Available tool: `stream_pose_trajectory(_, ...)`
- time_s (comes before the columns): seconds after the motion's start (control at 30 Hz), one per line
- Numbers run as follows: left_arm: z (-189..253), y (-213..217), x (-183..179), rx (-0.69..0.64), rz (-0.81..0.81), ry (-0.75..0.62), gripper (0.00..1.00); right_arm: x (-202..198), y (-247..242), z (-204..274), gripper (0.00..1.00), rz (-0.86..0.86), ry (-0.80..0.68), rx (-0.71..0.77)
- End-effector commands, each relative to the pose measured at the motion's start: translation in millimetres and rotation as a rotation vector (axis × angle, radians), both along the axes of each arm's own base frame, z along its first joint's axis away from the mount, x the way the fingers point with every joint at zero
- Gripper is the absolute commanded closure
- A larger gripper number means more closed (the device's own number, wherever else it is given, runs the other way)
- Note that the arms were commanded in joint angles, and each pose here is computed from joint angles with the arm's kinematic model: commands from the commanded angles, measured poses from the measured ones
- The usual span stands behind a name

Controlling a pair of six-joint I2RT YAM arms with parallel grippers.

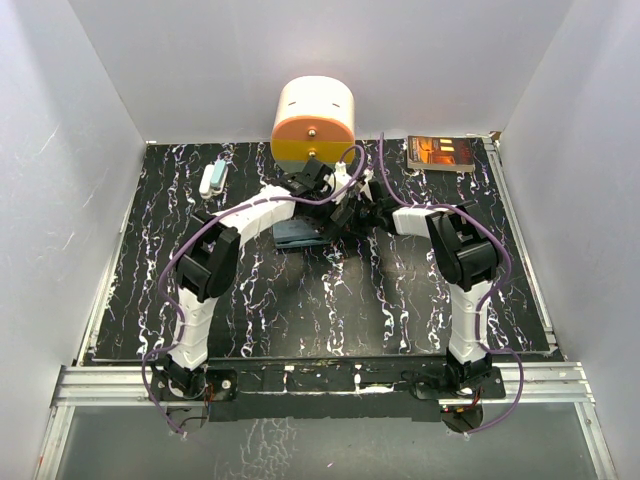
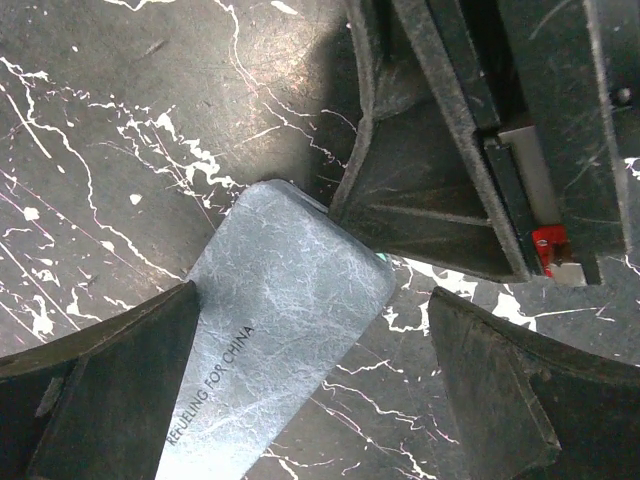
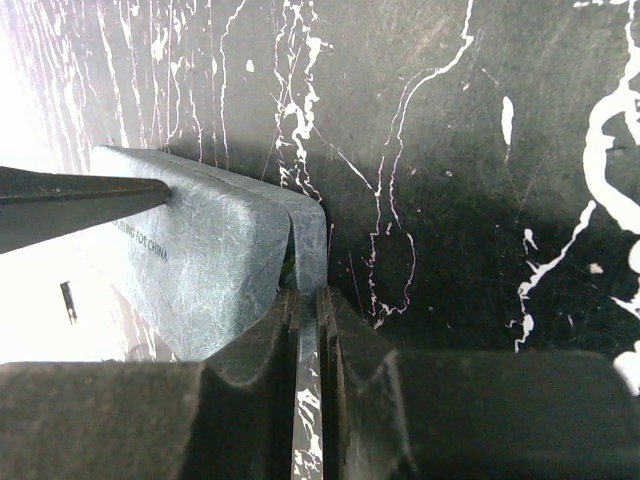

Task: Organize the sunglasses
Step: Close the sunglasses case at the center of the board.

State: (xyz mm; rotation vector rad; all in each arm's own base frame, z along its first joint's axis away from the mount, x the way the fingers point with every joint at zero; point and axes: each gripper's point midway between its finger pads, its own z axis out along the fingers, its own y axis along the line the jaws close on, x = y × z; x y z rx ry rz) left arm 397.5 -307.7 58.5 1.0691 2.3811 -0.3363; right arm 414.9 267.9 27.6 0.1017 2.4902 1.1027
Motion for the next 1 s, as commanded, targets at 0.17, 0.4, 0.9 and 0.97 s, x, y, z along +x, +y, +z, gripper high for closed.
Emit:
stream_pose_trajectory(0.17, -13, 7, -17, 0.017, 0.009, 0.047, 0.05, -19, -19, -10, 0.79, 0.021, 0.052, 0.054)
stream_pose_trajectory(0.4, -23, 12, -22, 0.03, 0.006, 0.064, 0.05, -23, -23, -4, 0.65, 0.064, 0.055, 0.151)
stream_pose_trajectory(0.9, 15, 1, -19, -0.032, -0.017, 0.035, 0.07, -31, -33, -13, 0.66, 0.067, 0.074, 0.212)
stream_pose_trajectory(0.97, 39, -3, -15, -0.061, -0.023, 0.001, 0.07, -29, -37, -9, 0.7, 0.049, 0.063, 0.174)
